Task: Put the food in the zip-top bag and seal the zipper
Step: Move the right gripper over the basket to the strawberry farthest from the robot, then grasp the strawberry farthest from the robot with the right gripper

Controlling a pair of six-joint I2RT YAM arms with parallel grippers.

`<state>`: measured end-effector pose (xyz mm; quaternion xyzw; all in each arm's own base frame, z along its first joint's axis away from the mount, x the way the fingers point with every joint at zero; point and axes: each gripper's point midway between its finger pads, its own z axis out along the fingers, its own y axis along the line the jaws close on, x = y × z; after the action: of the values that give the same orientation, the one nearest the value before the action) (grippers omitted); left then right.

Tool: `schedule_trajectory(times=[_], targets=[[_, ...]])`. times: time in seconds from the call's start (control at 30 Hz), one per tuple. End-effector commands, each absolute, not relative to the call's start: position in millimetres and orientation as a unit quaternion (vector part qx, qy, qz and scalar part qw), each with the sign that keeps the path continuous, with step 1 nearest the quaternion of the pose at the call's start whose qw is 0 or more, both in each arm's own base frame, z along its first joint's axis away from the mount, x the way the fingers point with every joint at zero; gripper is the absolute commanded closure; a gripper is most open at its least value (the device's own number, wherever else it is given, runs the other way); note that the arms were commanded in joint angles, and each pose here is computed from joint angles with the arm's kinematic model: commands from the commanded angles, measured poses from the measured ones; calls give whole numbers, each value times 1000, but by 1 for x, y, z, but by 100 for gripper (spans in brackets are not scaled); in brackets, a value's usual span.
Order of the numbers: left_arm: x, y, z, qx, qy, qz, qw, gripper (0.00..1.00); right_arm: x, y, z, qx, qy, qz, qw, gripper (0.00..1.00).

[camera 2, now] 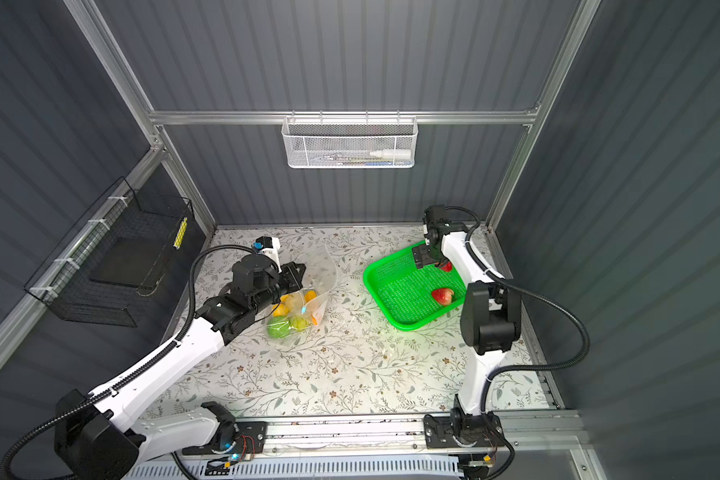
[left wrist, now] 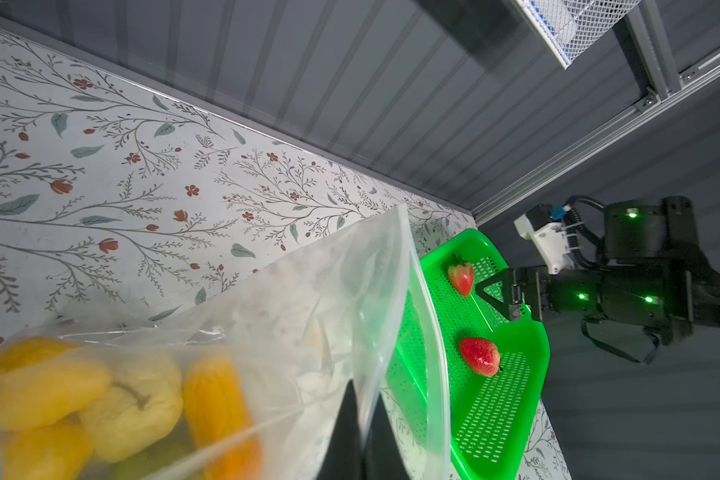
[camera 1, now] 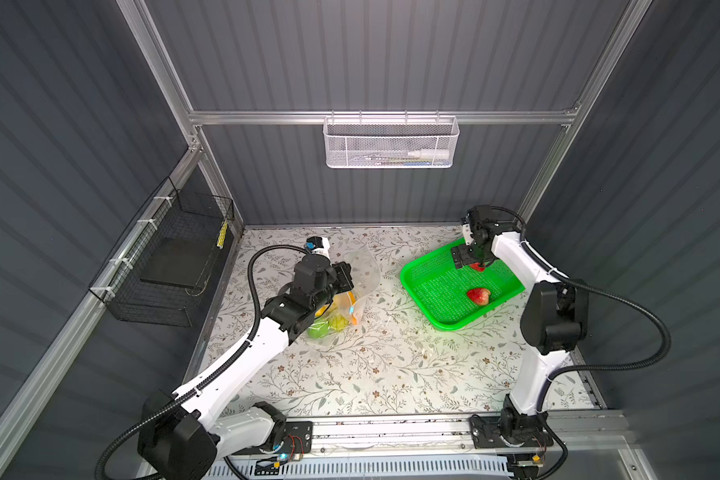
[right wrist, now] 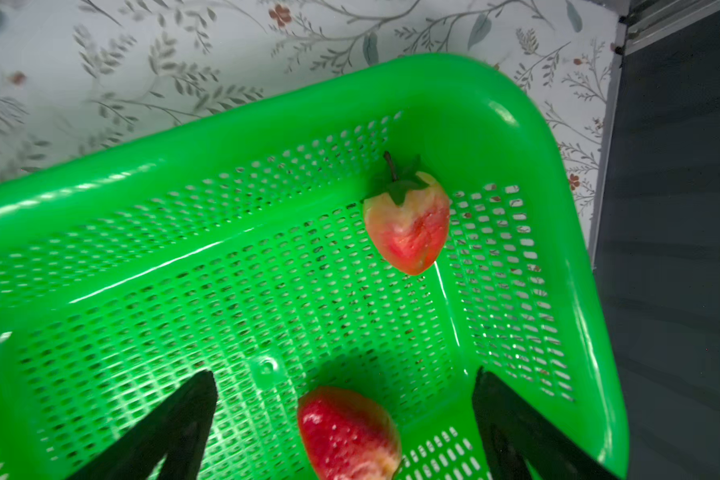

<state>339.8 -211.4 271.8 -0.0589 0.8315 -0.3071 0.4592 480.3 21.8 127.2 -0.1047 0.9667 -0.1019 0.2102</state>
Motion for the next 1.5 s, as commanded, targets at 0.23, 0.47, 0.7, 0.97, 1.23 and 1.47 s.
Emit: schedule_trajectory(times=[0.23,0.47,0.7,0.97,1.23,1.47], targets=[[345,-220,284,-45,830,-314,458,100,506,-16,101,-140,961,-164,176,1],[347,-221,284,-44,833,-311,455,100,528,-27,83,-140,956,-176,190,1],[348,-222,285,-48,833,-313,454,100,542,-26,67,-141,956,-168,196,3],[346,-221,284,-51,834,-314,451,100,550,-12,49,-137,965,-123,187,8],[344,-219,285,-55,834,-314,451,100,544,3,41,-138,972,-77,177,17],[344,-220,286,-55,833,-319,449,100,542,3,40,-138,971,-75,180,29]])
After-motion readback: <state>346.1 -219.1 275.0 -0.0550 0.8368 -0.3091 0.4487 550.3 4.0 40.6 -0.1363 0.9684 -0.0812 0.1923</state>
